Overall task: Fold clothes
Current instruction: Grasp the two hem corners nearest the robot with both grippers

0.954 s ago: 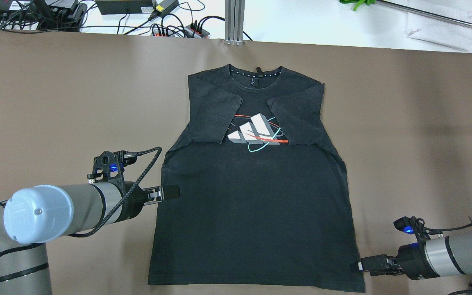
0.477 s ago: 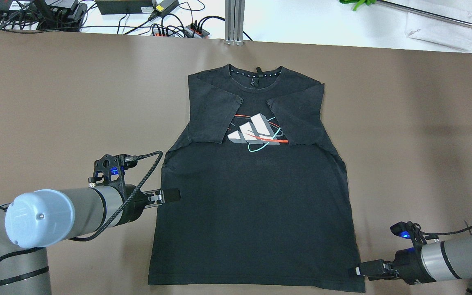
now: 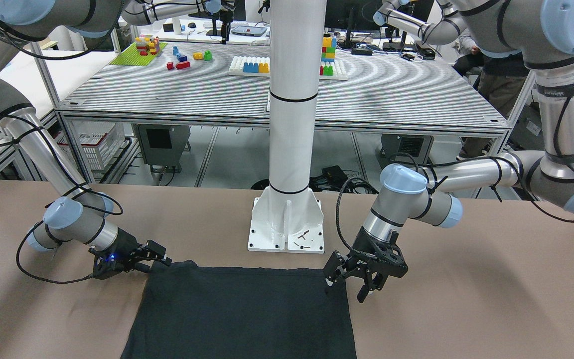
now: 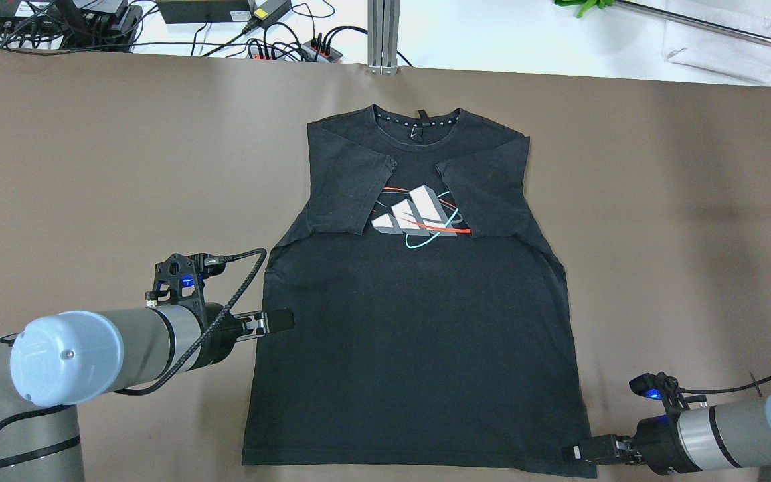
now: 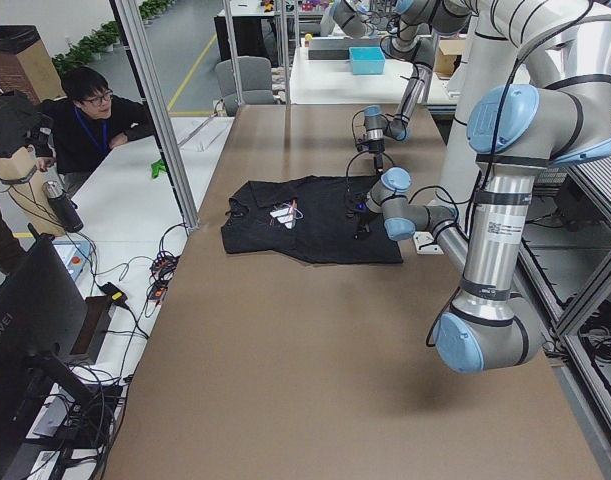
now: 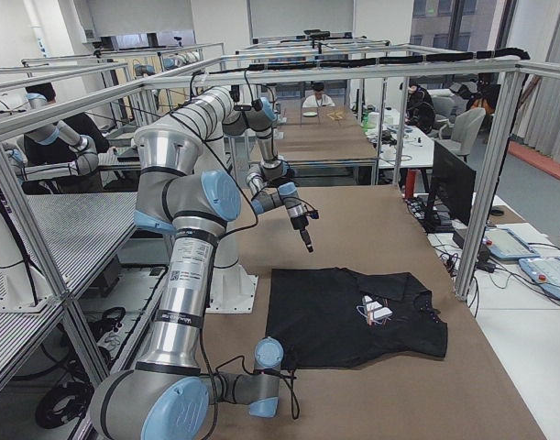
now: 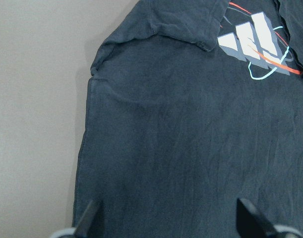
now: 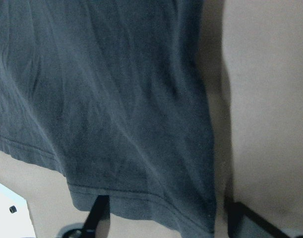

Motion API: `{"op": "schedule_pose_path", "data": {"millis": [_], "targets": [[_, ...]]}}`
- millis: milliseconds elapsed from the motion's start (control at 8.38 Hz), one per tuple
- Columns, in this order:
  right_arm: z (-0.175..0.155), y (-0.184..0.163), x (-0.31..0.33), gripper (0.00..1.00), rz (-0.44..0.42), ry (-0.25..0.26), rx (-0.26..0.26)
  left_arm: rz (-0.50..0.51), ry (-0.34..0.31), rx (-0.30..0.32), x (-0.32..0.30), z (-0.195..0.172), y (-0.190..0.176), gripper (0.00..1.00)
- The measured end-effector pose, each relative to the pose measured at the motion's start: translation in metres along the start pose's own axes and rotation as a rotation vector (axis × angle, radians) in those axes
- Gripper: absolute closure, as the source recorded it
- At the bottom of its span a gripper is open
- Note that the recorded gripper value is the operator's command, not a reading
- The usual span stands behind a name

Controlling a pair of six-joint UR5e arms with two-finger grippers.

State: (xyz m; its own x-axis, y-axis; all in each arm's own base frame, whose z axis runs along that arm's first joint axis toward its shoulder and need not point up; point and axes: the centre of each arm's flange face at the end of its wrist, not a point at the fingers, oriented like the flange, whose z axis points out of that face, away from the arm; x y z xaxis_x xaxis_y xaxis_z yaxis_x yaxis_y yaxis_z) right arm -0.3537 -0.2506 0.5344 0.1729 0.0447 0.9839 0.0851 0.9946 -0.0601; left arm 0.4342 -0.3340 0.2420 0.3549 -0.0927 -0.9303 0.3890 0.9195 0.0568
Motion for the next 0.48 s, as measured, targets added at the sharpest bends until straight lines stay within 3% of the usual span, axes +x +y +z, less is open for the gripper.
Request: {"op": "schedule_pose_path", "data": {"millis": [477], "targets": [[-0.0082,0.0019,-0.0013,1.0,-0.005,-0.032,0.023,0.003,0.002,0.004,0.0018,0.0007,0.0047,0.06]]}}
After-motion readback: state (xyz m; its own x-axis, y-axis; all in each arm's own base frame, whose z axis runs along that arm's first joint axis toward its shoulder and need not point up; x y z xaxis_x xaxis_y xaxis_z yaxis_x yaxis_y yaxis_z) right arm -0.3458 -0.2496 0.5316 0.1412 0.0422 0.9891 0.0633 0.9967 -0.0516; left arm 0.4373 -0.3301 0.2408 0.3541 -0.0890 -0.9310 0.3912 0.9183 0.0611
